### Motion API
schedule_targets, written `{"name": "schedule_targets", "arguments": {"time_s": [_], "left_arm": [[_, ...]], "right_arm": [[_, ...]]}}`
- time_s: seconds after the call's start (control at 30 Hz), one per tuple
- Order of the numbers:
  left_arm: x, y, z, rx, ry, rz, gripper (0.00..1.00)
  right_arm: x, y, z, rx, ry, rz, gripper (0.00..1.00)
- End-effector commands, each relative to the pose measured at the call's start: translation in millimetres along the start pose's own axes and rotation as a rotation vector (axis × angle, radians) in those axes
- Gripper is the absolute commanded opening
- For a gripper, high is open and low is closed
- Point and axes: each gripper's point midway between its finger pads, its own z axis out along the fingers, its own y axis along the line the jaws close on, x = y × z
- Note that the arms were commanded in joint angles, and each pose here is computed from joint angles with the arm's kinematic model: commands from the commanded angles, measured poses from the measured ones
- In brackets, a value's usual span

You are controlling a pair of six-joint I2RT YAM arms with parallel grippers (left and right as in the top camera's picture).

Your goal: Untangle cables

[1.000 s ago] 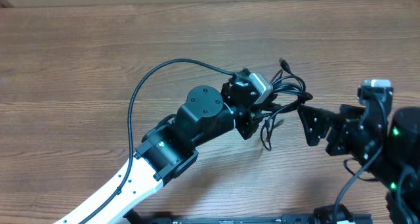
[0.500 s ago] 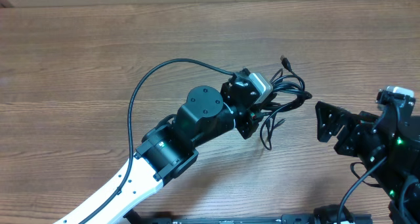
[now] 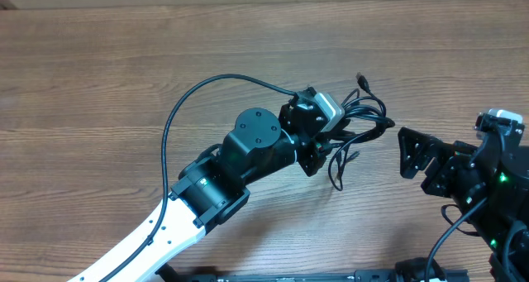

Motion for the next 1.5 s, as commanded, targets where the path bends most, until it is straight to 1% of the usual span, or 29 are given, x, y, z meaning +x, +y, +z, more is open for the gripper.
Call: {"name": "schedule_targets", "arguments": {"time_s": [0.0,0.27,0.33,0.4,0.47,0.57,0.63,0.8,1.0,1.13,1.47], "left_arm": [[-17,-8,-8,0.033,-0.047,0.026,0.04],[-16,-15,-8,0.071,-0.044,0.038,0.04],[-15,-25,-9,0.131,-0.045,0.121,0.04],[-13,-36,-11,0.192,-0.050,0.240,0.04],[-9,-38,-11,0.202,-0.043,0.335,0.04],[4,-33,-11,0.195,-0.013,0.544,0.04],[12,-29,-12,0.195,0.010,0.653,0.04],[17,-19,-13,0.182,0.030,0.734,0.04],[16,-18,-14,0.189,0.011,0.905,0.04],[15,-23,-15,0.218,-0.014,0.941,0.04],[11,-28,-16,0.236,-0.041,0.945,0.04]], "right_arm": [[0,3,-1,-0.020,0.001,0.005,1.00],[0,3,-1,-0.019,0.001,0.005,1.00],[0,3,-1,-0.019,0.001,0.005,1.00],[0,3,-1,-0.019,0.002,0.005,1.00],[0,3,-1,-0.019,0.002,0.005,1.00],[3,2,-1,-0.014,0.011,0.004,1.00],[5,1,-1,-0.009,0.023,-0.006,1.00],[14,-1,-2,-0.007,0.058,-0.051,1.00],[32,26,-6,-0.184,0.136,-0.224,1.00],[38,28,-7,-0.209,0.156,-0.271,1.00],[42,22,-7,-0.178,0.174,-0.275,1.00]]}}
